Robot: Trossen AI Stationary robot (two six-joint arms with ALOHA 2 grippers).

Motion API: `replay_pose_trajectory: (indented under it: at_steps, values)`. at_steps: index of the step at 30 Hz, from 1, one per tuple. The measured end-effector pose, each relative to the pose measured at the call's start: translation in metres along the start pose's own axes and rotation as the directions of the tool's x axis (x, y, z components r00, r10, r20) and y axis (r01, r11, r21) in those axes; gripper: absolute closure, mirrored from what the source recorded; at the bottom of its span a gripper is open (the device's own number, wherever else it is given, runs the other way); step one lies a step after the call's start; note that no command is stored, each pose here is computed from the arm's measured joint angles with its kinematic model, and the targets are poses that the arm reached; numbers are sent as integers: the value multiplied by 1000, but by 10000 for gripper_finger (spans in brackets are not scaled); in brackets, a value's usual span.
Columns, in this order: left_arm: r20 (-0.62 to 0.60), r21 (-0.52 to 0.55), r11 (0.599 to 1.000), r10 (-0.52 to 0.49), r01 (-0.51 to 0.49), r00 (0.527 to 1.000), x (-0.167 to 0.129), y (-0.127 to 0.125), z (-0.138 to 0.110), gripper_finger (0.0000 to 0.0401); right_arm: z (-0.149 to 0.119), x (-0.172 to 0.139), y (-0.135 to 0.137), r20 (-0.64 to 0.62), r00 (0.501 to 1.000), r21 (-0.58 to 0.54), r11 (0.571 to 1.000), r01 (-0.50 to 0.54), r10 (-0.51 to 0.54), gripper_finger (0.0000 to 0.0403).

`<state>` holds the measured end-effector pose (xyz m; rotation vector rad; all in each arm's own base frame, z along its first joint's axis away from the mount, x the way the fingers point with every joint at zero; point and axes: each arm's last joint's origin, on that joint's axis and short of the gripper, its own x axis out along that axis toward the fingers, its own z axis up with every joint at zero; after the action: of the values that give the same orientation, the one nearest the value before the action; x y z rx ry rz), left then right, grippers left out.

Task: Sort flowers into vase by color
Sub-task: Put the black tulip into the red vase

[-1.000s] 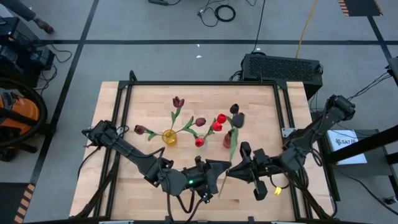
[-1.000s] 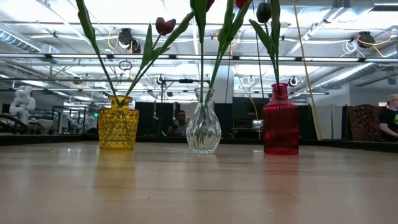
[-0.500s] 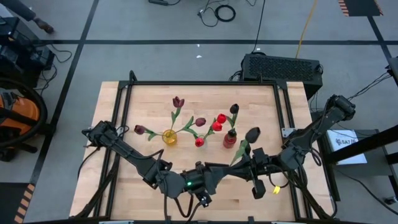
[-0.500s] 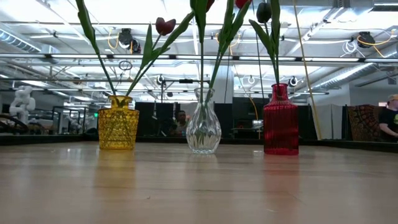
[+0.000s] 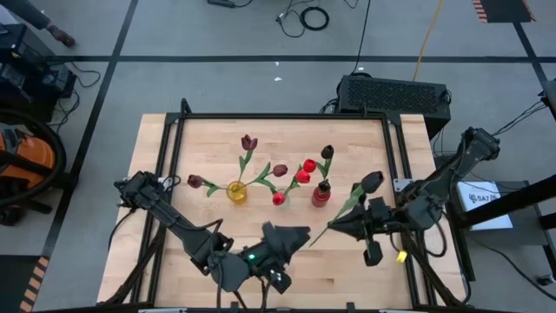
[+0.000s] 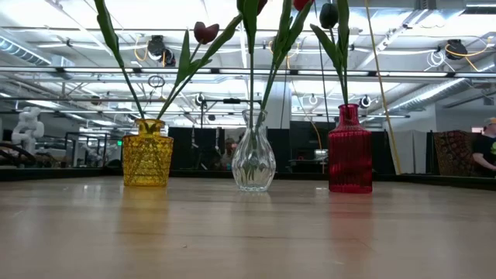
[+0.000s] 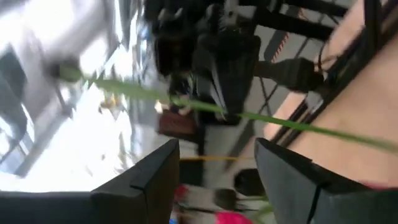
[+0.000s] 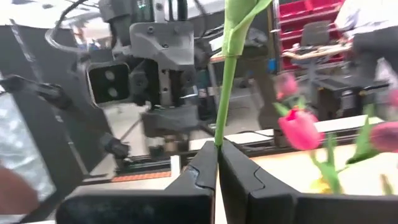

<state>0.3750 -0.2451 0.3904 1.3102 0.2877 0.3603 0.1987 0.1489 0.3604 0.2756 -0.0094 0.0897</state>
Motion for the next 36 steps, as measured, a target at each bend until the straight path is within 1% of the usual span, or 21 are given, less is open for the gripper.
replay_pose_trajectory:
  at_steps: [1,4,6,7,8,9,12,13,14,16,17,18,21,23,26,29,32,34,36]
  values:
    - [-17,-68,998,2,-3,1000,-2,1,-1,187,2,-4,-1,2,1000,-15,1000,14,-14,403]
    - [-32,-208,978,-31,24,999,-11,7,-5,187,9,-17,-4,9,998,-48,997,57,-57,403]
    - [-26,-314,948,-68,56,997,-16,12,-12,188,13,-27,-7,-2,997,-76,994,79,-80,403]
    - [-11,-367,926,-101,90,995,-19,13,-15,190,14,-31,-9,-9,995,-90,992,94,-95,403]
    - [18,-426,894,-142,136,990,-21,14,-19,193,15,-36,-11,-16,993,-103,988,111,-113,403]
    - [58,-482,854,-189,193,980,-23,17,-23,198,15,-41,-13,-26,990,-118,984,133,-137,403]
    - [166,-622,701,-316,348,934,-29,25,-34,219,16,-54,-22,-42,973,-158,964,216,-225,403]
    - [193,-654,651,-348,384,918,-29,26,-37,226,16,-57,-26,-49,966,-176,955,240,-252,403]
    - [213,-675,611,-377,414,902,-31,27,-38,233,15,-60,-29,-62,961,-195,947,253,-270,403]
    - [242,-696,551,-423,460,873,-35,25,-39,246,13,-65,-36,-91,949,-229,934,276,-303,402]
    - [244,-704,536,-434,466,867,-37,25,-39,252,11,-66,-38,-101,942,-236,927,290,-320,402]
    - [240,-707,530,-443,469,864,-40,25,-40,257,10,-68,-41,-111,935,-242,922,303,-336,402]
    - [212,-721,530,-444,446,870,-46,24,-40,273,6,-70,-46,-141,920,-262,909,323,-367,402]
    - [215,-718,531,-446,450,869,-51,28,-41,282,3,-70,-48,-159,913,-279,904,325,-377,402]
    - [239,-732,516,-419,446,876,-59,47,-50,291,1,-69,-47,-170,910,-288,902,322,-379,402]
    - [252,-734,516,-398,442,882,-70,74,-69,296,1,-68,-47,-172,910,-303,899,315,-377,402]
    - [244,-764,495,-370,413,896,-75,99,-96,303,1,-68,-47,-171,910,-327,893,310,-379,402]
    - [244,-775,484,-364,406,899,-79,108,-113,309,1,-68,-47,-156,905,-356,877,323,-397,402]
    - [258,-785,459,-366,415,894,-83,111,-128,315,-3,-69,-50,-155,901,-385,865,323,-405,402]
